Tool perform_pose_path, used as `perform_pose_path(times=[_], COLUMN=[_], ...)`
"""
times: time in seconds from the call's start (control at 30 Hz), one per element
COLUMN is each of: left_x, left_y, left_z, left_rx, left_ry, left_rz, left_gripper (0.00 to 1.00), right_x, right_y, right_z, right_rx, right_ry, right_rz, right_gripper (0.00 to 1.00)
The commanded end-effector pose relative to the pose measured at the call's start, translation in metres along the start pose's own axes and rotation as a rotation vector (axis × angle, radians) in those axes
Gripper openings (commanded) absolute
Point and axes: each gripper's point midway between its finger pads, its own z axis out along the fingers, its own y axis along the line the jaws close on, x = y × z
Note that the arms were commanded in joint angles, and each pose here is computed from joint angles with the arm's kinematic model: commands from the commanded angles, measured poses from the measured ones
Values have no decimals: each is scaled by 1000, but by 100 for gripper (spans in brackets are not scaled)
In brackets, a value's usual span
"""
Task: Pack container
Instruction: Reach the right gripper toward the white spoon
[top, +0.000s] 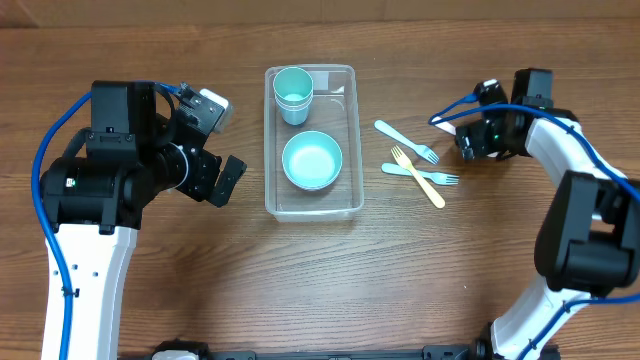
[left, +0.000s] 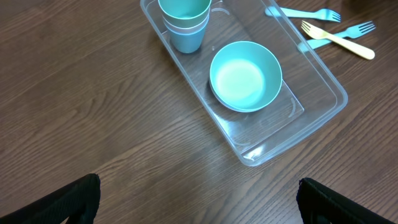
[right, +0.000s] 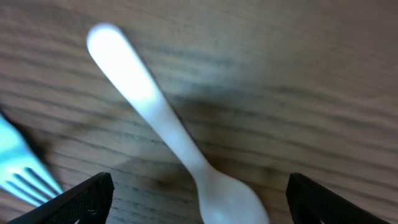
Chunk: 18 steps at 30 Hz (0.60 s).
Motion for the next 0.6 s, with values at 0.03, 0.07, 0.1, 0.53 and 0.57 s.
perform_pose_path(times=[0.03,0.07,0.1,0.53,0.57], left_x=[-7,-7,-7,-7,-7], left_y=[-2,-2,-2,-2,-2], left_z=[-7,-7,-7,-7,-7], left_rx=[7,7,7,7,7], left_ry=[-33,-34,-33,-34,-33], left_rz=[26,26,26,26,26], left_gripper=[100,100,100,100,100], right_x=[10,14,18,29,28], right_y=[0,1,1,1,0], right_z=[14,15,17,28,28], right_rx=[-10,-13,-13,-14,-11], right_ry=[44,60,76,116,113], right_rz=[-6,-3,-1,20,37], right_gripper=[84,81,78,18,16])
